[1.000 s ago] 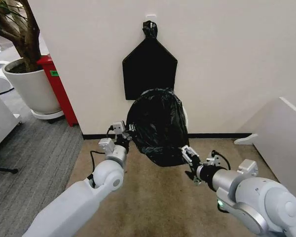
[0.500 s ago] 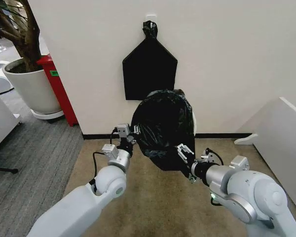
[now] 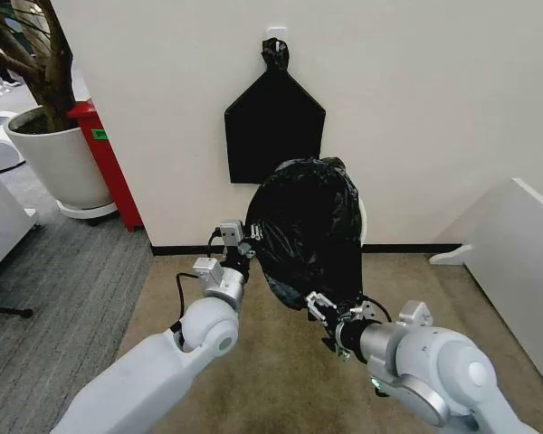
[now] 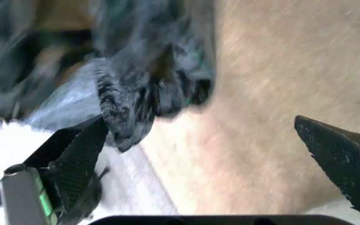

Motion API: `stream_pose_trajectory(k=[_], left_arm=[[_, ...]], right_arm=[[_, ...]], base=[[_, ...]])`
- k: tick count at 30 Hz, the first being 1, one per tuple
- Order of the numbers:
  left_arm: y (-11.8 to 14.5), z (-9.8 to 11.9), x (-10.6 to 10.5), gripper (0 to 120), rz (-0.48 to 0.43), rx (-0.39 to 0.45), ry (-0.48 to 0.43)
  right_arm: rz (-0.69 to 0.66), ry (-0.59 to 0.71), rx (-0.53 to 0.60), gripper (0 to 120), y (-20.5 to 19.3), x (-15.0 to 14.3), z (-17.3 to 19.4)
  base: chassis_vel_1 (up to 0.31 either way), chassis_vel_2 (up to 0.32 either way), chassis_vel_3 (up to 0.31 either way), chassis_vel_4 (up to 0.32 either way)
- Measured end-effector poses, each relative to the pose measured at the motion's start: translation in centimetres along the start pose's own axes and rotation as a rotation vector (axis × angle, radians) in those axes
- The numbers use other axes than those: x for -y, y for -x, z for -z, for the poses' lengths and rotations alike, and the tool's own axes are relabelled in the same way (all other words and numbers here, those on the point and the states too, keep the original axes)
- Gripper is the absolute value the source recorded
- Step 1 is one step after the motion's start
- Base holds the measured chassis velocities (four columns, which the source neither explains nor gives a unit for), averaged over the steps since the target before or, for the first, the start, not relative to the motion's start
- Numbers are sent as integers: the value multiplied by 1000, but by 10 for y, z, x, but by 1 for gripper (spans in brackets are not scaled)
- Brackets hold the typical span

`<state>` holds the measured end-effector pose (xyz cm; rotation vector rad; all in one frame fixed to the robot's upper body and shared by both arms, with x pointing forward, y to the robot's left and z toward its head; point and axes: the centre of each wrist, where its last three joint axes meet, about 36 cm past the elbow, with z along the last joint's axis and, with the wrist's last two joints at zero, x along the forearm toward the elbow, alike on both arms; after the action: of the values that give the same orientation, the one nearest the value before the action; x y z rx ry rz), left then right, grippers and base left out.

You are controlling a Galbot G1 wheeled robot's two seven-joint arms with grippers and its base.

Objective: Place the garbage bag over the trash bin.

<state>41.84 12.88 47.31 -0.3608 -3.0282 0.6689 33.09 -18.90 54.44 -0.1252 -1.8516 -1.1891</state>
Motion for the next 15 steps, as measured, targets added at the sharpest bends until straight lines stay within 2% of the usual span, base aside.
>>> stream_pose_trajectory(k=[3,4,9,14,15], left_arm=[[-3,10,5,0,77,-89,-104],[-3,10,5,0,77,-89,-104],[-4,28,4,0,220,-265,-276],[-5,38,1,0,276,-350,-352],[-5,44,0,0,301,-393,-393]], right_arm=[[-28,-23,62,100,5,5,7],[-28,-23,62,100,5,5,7],[-26,-153,229,100,5,17,4],[-21,-259,319,100,11,28,2],[-32,-289,343,100,14,32,2]], base=[[0,0,0,0],[0,0,0,0],[0,0,0,0],[0,0,0,0],[0,0,0,0]])
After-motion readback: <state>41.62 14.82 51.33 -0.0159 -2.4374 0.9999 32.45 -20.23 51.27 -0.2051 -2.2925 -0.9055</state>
